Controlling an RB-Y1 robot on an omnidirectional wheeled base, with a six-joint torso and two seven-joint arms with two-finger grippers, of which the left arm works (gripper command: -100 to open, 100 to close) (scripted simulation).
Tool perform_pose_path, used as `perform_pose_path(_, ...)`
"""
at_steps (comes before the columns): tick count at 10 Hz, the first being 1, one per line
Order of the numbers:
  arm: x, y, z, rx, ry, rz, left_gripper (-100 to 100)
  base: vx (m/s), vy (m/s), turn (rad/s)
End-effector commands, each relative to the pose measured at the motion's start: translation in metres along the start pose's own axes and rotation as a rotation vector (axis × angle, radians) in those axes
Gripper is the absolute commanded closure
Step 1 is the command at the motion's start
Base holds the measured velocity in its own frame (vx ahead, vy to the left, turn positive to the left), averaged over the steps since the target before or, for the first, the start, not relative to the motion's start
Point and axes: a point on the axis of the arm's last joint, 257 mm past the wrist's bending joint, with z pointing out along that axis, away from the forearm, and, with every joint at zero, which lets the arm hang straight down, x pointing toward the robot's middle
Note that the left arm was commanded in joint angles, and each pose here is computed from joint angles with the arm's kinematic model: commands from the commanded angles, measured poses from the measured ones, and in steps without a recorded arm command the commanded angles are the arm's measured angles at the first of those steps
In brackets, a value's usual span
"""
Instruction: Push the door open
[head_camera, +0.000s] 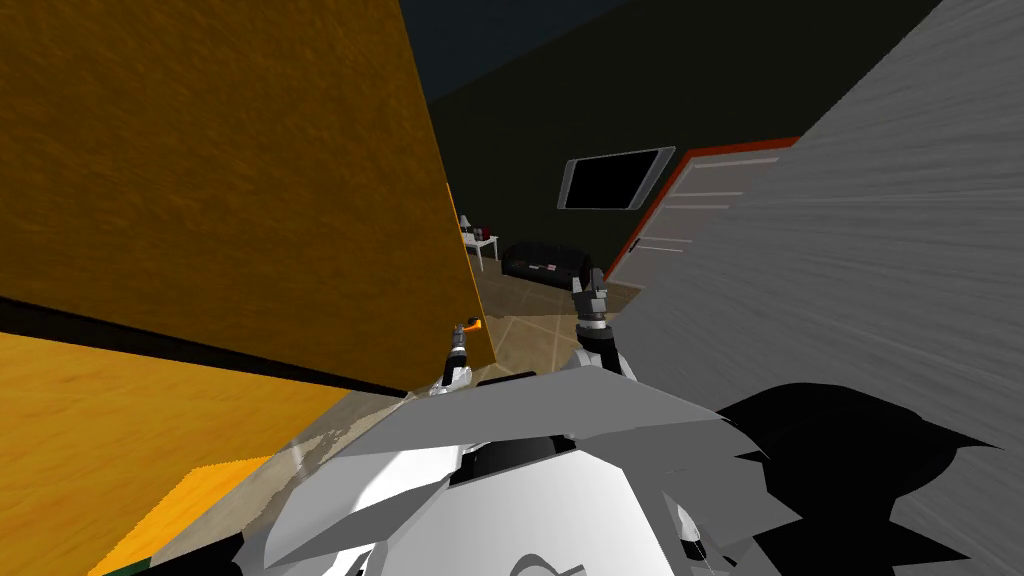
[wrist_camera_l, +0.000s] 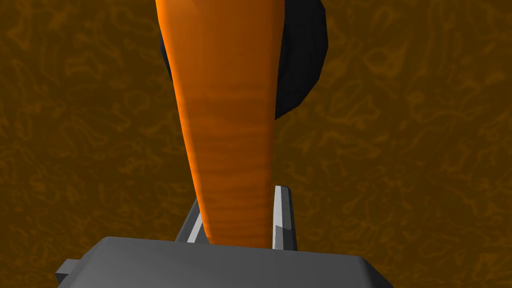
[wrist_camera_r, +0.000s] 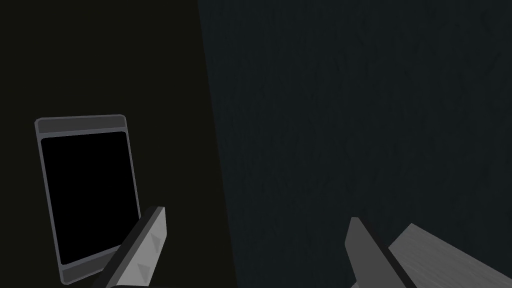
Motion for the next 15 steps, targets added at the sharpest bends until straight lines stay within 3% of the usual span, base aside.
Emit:
perform_pose_path(1,-0.019,-0.007,0.006,0.021,-0.037,0.013,100,0.216,-0.071,0.077)
perform_pose_path(8,-0.042,-0.006,0.0039,0.018,-0.136,0.002,100,0.201,-0.069,0.091)
perform_pose_path(15,-0.04,-0.001,-0.0024,0.003,-0.201,-0.039,100,0.167,-0.057,0.078)
